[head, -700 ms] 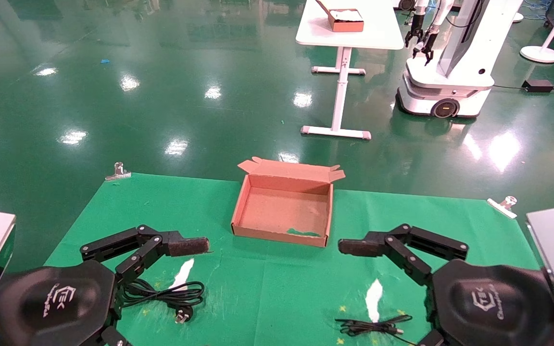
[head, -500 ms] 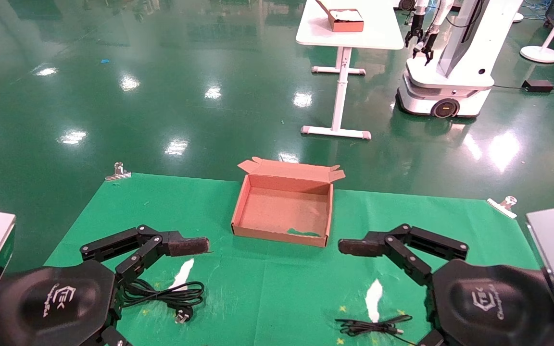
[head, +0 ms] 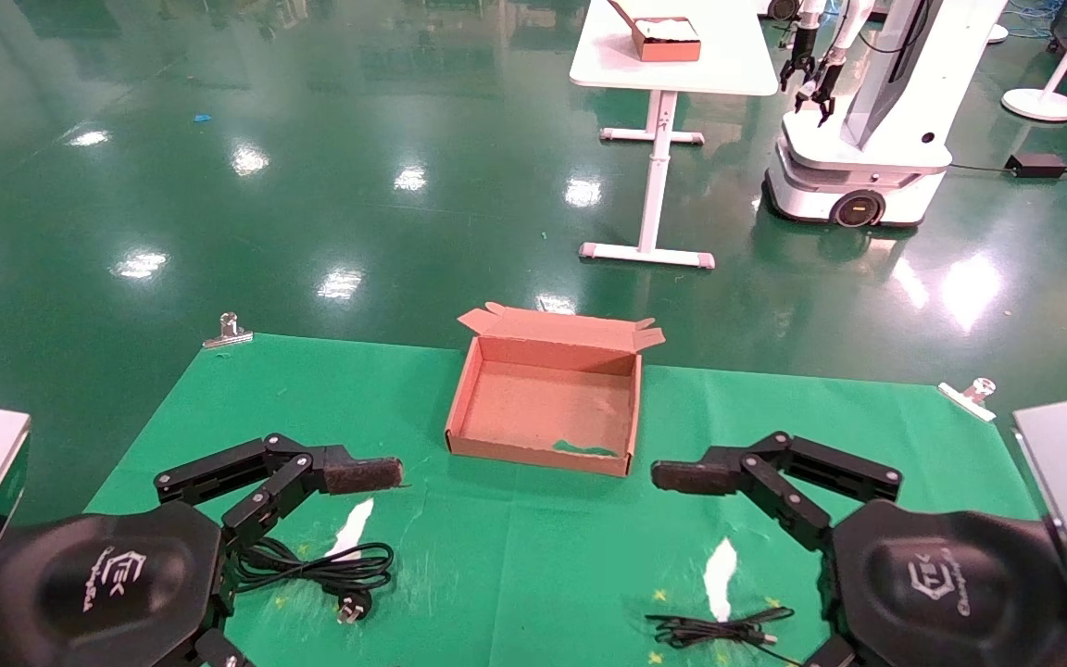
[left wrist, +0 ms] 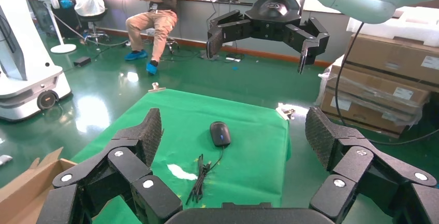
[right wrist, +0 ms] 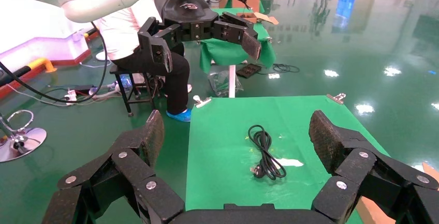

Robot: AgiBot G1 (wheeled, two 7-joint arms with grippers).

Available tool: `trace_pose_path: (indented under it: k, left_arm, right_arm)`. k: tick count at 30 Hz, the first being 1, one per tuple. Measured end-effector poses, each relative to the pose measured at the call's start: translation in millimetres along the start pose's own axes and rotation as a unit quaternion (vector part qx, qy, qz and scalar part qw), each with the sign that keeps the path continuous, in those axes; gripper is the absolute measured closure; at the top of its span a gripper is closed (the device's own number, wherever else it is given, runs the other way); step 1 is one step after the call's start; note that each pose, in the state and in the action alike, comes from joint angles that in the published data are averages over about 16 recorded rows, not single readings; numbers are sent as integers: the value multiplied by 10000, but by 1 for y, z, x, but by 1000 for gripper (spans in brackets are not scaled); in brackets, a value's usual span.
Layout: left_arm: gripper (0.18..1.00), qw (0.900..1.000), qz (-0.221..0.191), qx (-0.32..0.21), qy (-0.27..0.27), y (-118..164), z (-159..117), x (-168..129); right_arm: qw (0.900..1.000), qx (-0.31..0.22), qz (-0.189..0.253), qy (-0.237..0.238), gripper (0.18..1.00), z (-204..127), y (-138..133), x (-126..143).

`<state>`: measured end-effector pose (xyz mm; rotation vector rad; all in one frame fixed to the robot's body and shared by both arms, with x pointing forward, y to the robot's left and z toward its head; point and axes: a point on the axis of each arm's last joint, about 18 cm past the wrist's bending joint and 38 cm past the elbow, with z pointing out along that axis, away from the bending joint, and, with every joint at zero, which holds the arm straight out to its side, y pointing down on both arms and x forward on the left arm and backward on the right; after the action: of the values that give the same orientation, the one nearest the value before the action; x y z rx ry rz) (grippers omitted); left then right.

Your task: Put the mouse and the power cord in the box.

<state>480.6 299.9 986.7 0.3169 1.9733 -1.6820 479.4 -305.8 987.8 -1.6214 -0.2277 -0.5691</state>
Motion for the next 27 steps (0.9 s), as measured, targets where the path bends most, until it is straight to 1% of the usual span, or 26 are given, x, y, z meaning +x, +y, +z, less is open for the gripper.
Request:
trace_pose_path:
  k: [4,7,10,13,15,17,22,25,27]
  left_arm:
    - [184,9982,271,-542,38,14,1,-7]
    - [184,9927,509,-1096,58,31,2,-18]
    - [184,9822,725,-1730,82,52,1,-34]
    - [184,9676,873,-2369,86,76,0,-54]
    - [184,9564,950,-2760,83,92,0,-68]
    - [184,9446,1020,-3120,74,107,0,-83]
    - [184,9139,1152,-3892,-26,139,0,-117]
    - [184,8965,1228,-4255,-119,156,0,-133]
    - [184,8867,1271,-4441,-187,164,0,-141]
  right_arm:
    - [9995,-291,-89,23,178,-5,11,4]
    - [9977,-643,-191,64,178,-10,25,9]
    - [9932,-1114,-312,149,178,-19,45,19]
    - [9843,-1687,-441,270,178,-28,71,32]
    - [9757,-2092,-550,343,178,-33,90,43]
    - [9651,-2496,-682,397,178,-37,109,55]
    - [9332,-3408,-1072,390,178,-39,153,85]
    - [9147,-3808,-1323,299,178,-32,173,101]
    - [9045,-3990,-1493,208,178,-25,181,111]
